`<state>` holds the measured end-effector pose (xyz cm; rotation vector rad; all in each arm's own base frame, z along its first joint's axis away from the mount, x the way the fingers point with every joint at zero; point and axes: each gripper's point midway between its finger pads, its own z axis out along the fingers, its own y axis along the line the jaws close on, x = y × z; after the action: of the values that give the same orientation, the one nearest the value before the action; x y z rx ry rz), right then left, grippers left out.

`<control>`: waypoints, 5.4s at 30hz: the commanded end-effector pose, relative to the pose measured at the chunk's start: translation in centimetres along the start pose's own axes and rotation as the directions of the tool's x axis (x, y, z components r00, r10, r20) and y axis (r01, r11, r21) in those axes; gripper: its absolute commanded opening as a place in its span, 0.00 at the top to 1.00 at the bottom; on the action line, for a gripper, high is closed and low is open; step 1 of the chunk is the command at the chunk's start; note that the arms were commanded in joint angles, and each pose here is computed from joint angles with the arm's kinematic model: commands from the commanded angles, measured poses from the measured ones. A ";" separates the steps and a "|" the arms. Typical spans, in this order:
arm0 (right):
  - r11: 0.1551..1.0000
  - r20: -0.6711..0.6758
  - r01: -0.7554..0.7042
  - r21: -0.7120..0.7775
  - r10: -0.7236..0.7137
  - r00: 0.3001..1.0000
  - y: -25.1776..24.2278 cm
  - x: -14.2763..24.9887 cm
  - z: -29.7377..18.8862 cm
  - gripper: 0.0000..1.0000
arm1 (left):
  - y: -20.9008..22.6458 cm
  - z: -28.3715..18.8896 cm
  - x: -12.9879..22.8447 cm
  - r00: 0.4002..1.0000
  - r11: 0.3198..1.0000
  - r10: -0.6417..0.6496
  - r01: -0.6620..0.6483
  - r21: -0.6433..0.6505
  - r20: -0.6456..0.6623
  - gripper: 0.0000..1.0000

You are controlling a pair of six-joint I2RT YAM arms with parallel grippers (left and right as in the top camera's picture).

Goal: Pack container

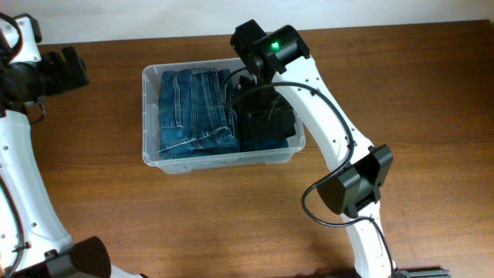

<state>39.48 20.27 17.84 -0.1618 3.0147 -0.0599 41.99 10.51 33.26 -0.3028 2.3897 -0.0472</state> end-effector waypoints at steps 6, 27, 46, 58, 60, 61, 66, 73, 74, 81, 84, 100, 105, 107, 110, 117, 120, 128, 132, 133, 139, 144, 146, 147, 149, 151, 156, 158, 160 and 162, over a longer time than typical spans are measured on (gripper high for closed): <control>0.991 0.050 0.125 0.035 -0.127 0.991 -2.0 -1.5 -0.6 0.51 | 0.1 -0.2 -0.4 1.000 1.000 -0.012 0.012 0.004 0.011 0.01; 0.991 -0.046 0.129 -0.021 -0.130 0.990 0.1 -0.4 11.8 0.96 | 0.1 -0.1 -0.4 1.000 1.000 -0.012 0.012 0.004 0.011 0.01; 0.992 0.108 0.120 -0.049 -0.114 0.988 0.4 -3.9 3.4 0.81 | 0.1 -0.2 -0.4 1.000 1.000 -0.012 0.012 0.004 0.011 0.01; 0.988 0.409 0.126 -0.093 -0.078 0.909 -1.5 -4.0 -12.4 0.02 | 0.1 -0.2 -0.4 1.000 1.000 -0.012 0.012 0.004 0.011 0.01; 0.984 0.443 0.132 -0.123 -0.065 0.894 -1.5 -3.4 -14.3 0.02 | 0.1 -0.2 -0.4 1.000 1.000 -0.012 0.012 0.004 0.011 0.01; 0.975 0.448 0.152 -0.165 -0.063 0.892 -0.9 -2.9 -15.1 0.02 | 0.1 -0.2 -0.4 1.000 1.000 -0.012 0.012 0.004 0.011 0.01; 0.951 0.494 0.211 -0.226 -0.074 0.866 -0.6 -1.5 -18.1 0.02 | 0.1 -0.2 -0.4 1.000 1.000 -0.012 0.012 0.004 0.011 0.01; 0.943 0.647 0.298 -0.150 -0.134 0.750 -3.0 1.7 -24.8 0.02 | 0.2 0.3 -0.3 1.000 1.000 -0.014 0.014 0.004 0.001 0.01; 0.947 0.668 0.289 -0.138 -0.126 0.734 -3.7 2.3 -25.8 0.02 | 0.3 0.7 -0.2 1.000 1.000 -0.017 0.017 0.003 -0.008 0.01; 0.938 0.769 0.347 0.018 -0.235 0.595 -6.7 6.0 -30.8 0.02 | 0.4 1.4 0.0 1.000 1.000 -0.019 0.019 0.003 -0.023 0.01; 0.940 0.787 0.339 0.049 -0.245 0.566 -8.4 7.9 -32.1 0.02 | 0.4 1.4 0.0 1.000 1.000 -0.019 0.019 0.003 -0.024 0.01; 0.986 0.988 0.158 0.046 -0.069 0.139 -16.6 10.5 -24.5 0.02 | 0.4 1.4 0.0 1.000 1.000 -0.019 0.019 0.003 -0.024 0.01; 0.990 0.988 0.130 0.050 -0.069 0.141 -16.5 14.2 -18.5 0.02 | 0.4 1.4 0.0 1.000 1.000 -0.019 0.019 0.003 -0.024 0.01; 0.990 0.990 0.129 0.056 -0.072 0.123 -16.3 14.7 -17.0 0.02 | 0.4 1.4 0.0 1.000 1.000 -0.019 0.019 0.003 -0.024 0.01; 0.989 0.994 0.131 0.072 -0.082 0.072 -16.1 15.2 -14.6 0.02 | 0.4 1.4 0.0 1.000 1.000 -0.019 0.019 0.003 -0.024 0.01; 0.993 0.999 0.120 -0.018 0.015 0.034 -15.8 15.8 -9.1 0.02 | 0.4 1.4 0.0 1.000 1.000 -0.019 0.019 0.003 -0.024 0.01; 0.995 1.000 0.094 -0.014 0.013 0.015 -16.0 16.0 -8.1 0.02 | 0.4 1.4 0.0 1.000 1.000 -0.019 0.019 0.003 -0.024 0.01; 1.000 0.997 -0.002 -0.017 0.017 0.071 -16.7 15.9 -5.2 0.02 | 0.4 1.4 0.0 1.000 1.000 -0.019 0.019 0.003 -0.024 0.01; 1.000 0.994 0.000 -0.020 0.020 0.106 -16.6 16.1 -3.2 0.02 | 0.4 1.4 0.0 1.000 1.000 -0.019 0.019 0.003 -0.024 0.01; 1.000 0.994 0.000 -0.020 0.020 0.107 -16.5 16.1 -3.0 0.02 | 0.4 1.4 0.0 1.000 1.000 -0.019 0.019 0.003 -0.024 0.01; 1.000 0.995 -0.020 -0.017 0.019 0.097 -17.1 16.5 -1.6 0.02 | 0.4 1.4 0.0 1.000 1.000 -0.019 0.019 0.003 -0.024 0.01; 0.998 0.985 -0.053 -0.019 0.027 0.168 -17.8 17.0 0.3 0.02 | 0.4 1.4 0.0 1.000 1.000 -0.019 0.019 0.003 -0.024 0.01; 0.997 0.981 -0.071 -0.017 0.030 0.191 -18.1 17.1 0.9 0.02 | 0.4 1.4 0.0 1.000 1.000 -0.019 0.019 0.003 -0.024 0.01; 0.997 0.981 -0.076 -0.017 0.031 0.191 -18.2 17.1 0.9 0.02 | 0.4 1.4 0.0 1.000 1.000 -0.019 0.019 0.003 -0.024 0.01; 0.997 0.981 -0.079 -0.016 0.031 0.191 -18.3 17.1 0.9 0.01 | 0.4 1.4 0.0 1.000 1.000 -0.019 0.019 0.003 -0.024 0.01; 0.997 0.981 -0.076 -0.017 0.031 0.190 -18.3 17.1 0.9 0.02 | 0.4 1.4 0.0 1.000 1.000 -0.019 0.019 0.003 -0.024 0.01; 0.997 0.981 -0.076 -0.017 0.031 0.189 -18.3 17.1 0.9 0.02 | 0.4 1.4 0.0 1.000 1.000 -0.019 0.019 0.003 -0.024 0.01; 0.997 0.981 -0.076 -0.017 0.031 0.189 -18.3 17.1 0.9 0.02 | 0.4 1.4 0.0 1.000 1.000 -0.019 0.019 0.003 -0.024 0.01; 0.997 0.981 -0.076 -0.017 0.031 0.189 -18.3 17.1 0.9 0.02 | 0.4 1.4 0.0 1.000 1.000 -0.019 0.019 0.003 -0.024 0.00; 0.997 0.981 -0.076 -0.017 0.031 0.189 -18.3 17.1 0.9 0.02 | 0.4 1.4 0.0 1.000 1.000 -0.019 0.019 0.003 -0.024 0.00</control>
<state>24.62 0.59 15.95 -0.0597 1.6407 0.0193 42.72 10.75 31.76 -0.3114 2.4243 -0.0557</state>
